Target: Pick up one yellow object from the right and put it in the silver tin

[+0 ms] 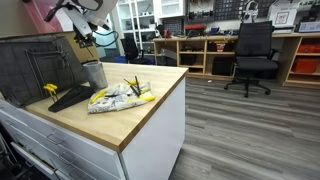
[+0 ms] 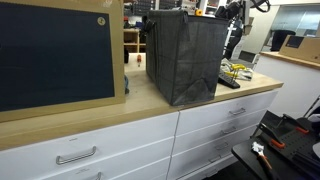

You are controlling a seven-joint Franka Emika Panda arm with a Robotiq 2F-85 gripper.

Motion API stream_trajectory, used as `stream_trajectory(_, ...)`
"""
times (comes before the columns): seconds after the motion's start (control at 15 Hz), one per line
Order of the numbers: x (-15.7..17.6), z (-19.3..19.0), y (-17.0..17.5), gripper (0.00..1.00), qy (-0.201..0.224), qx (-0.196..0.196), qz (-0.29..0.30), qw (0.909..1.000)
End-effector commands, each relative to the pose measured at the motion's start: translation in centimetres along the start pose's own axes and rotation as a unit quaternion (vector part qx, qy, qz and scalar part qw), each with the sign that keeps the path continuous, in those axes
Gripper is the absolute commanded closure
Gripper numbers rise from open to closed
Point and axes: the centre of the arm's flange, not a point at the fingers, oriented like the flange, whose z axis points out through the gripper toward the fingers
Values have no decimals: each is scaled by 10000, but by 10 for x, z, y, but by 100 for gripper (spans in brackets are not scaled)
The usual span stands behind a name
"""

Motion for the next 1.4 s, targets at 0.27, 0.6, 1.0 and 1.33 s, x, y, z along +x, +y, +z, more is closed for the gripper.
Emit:
stream_trajectory(0.27,48,44,19,96,-187,503,-317,9981)
stream_trajectory(0.6,43,48,38,96,-331,656,-227,9970)
stream_trajectory(1.0,24,28,60,96,-410,855,11,9955)
stream_trajectory(1.33,16,26,76,96,-472,947,12,9944)
